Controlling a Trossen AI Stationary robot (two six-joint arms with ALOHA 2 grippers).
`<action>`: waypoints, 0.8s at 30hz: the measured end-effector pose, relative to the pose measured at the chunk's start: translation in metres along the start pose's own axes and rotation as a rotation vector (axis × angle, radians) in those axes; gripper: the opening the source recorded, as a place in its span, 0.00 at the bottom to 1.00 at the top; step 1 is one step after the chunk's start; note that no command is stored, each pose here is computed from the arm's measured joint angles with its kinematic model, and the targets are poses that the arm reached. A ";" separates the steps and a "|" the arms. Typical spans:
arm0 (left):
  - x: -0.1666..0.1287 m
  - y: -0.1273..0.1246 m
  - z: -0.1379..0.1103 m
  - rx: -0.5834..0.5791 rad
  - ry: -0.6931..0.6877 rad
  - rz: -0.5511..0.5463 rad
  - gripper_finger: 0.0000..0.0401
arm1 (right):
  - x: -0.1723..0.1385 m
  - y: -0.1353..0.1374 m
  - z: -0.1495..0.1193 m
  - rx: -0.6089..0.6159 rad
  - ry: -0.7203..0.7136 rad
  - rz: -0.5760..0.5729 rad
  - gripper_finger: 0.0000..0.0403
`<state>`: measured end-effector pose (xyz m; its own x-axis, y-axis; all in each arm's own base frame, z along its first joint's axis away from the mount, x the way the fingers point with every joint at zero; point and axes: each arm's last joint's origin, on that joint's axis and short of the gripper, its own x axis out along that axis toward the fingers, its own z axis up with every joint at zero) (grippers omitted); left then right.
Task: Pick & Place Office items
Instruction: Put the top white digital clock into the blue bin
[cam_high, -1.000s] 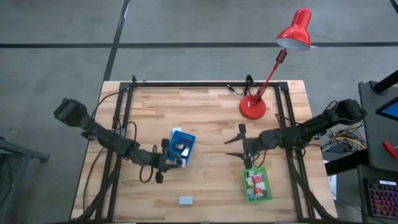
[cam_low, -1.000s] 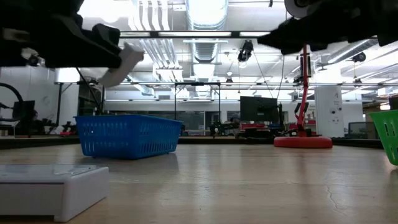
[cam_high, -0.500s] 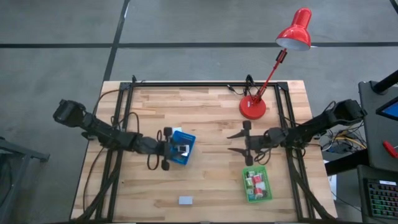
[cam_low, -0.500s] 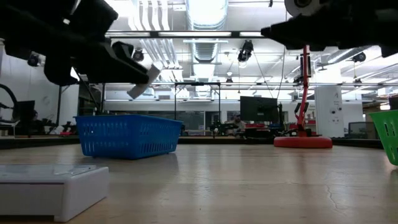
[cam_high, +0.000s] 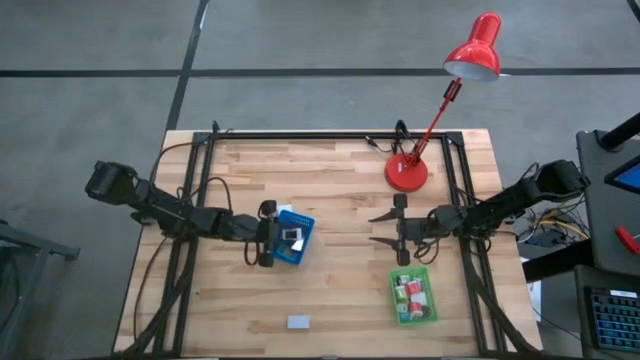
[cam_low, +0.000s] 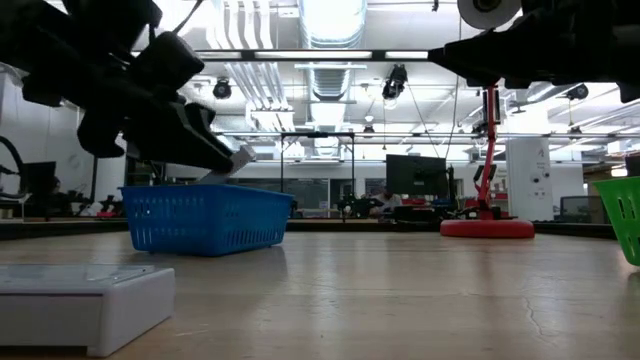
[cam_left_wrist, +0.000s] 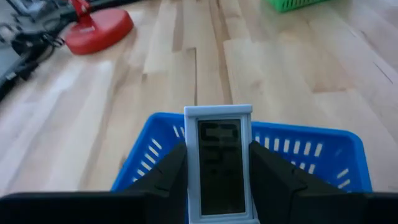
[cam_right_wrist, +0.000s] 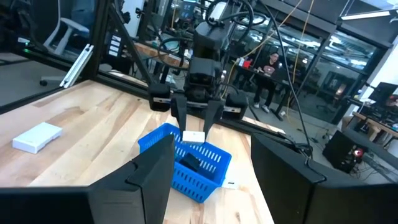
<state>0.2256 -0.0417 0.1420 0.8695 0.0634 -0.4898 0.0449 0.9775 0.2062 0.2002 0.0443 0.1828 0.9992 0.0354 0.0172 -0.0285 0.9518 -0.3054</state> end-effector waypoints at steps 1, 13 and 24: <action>0.000 0.000 -0.001 -0.009 0.005 -0.005 0.32 | 0.000 0.000 0.000 0.000 0.000 0.000 0.50; 0.000 -0.002 -0.009 -0.098 0.102 -0.093 0.32 | 0.000 0.000 0.000 0.001 -0.003 -0.001 0.50; 0.000 -0.003 -0.009 -0.111 0.170 -0.135 0.32 | 0.000 -0.001 0.001 0.001 0.001 -0.019 0.50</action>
<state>0.2214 -0.0428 0.1340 0.7639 -0.0455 -0.6438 0.0925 0.9949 0.0393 0.2003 0.0438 0.1835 0.9996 0.0167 0.0225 -0.0091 0.9526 -0.3042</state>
